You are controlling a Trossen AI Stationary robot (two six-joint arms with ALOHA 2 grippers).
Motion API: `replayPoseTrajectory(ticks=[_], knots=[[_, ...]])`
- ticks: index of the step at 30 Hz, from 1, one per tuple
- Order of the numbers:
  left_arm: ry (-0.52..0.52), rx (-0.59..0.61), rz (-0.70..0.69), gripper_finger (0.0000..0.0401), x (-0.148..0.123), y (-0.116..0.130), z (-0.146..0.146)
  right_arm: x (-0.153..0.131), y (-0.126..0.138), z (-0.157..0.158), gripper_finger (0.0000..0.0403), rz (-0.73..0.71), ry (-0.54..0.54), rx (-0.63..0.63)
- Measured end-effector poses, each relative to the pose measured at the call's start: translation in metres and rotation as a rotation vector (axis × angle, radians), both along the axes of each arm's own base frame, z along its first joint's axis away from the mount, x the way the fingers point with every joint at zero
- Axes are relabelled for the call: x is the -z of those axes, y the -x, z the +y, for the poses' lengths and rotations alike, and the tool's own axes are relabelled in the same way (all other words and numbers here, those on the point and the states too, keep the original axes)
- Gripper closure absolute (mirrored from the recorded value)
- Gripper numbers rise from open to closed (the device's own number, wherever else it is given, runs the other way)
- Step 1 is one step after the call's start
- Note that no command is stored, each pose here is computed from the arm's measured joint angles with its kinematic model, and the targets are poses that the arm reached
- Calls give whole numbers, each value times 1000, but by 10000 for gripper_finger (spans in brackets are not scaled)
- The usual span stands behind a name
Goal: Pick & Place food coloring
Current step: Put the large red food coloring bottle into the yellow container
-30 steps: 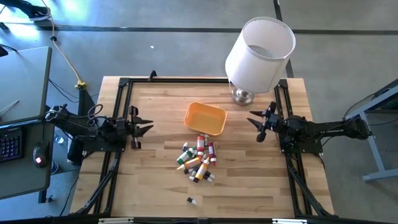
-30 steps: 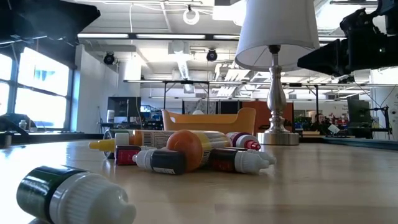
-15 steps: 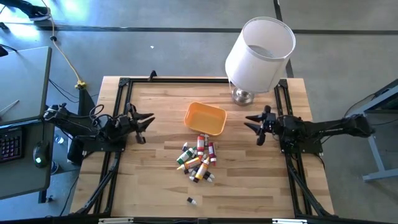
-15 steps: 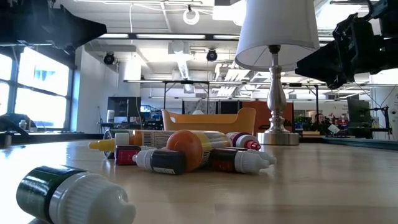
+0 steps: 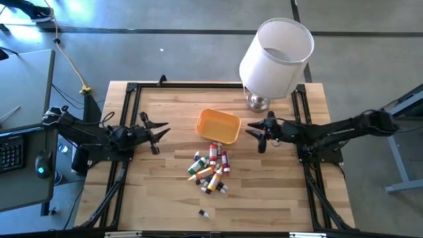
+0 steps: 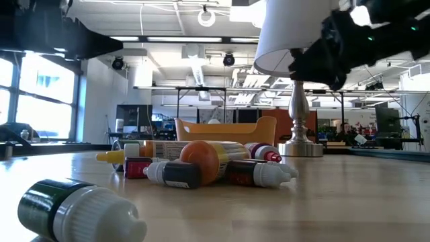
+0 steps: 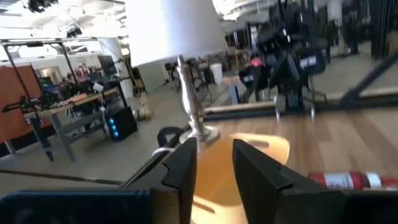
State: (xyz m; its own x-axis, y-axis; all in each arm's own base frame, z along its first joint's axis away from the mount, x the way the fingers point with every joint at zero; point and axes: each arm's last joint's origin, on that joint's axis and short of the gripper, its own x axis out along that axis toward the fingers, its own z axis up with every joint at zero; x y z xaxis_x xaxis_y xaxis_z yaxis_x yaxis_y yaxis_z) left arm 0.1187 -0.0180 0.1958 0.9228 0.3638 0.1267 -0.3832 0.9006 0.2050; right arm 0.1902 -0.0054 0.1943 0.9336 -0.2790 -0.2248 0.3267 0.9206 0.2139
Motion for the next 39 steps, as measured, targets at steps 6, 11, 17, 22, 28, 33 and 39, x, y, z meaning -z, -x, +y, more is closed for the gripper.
replayPoseTrajectory(ticks=[6,11,17,22,28,33,39], knots=[[-19,-1,61,251,6,-6,-2,-12,-46,15,254,253,-215,-54],[-25,-4,81,238,8,-7,-2,-27,-77,31,254,477,-496,-143],[-24,-5,78,238,8,-8,-2,-31,-106,47,254,636,-773,-85],[-22,-5,72,238,7,-8,-2,-14,-125,59,254,709,-898,-12],[24,10,59,238,7,-8,-3,9,-140,69,253,803,-974,-5],[23,10,63,238,8,-8,-3,27,-144,68,253,851,-981,19],[22,11,64,238,8,-8,-3,36,-149,62,253,831,-959,68]])
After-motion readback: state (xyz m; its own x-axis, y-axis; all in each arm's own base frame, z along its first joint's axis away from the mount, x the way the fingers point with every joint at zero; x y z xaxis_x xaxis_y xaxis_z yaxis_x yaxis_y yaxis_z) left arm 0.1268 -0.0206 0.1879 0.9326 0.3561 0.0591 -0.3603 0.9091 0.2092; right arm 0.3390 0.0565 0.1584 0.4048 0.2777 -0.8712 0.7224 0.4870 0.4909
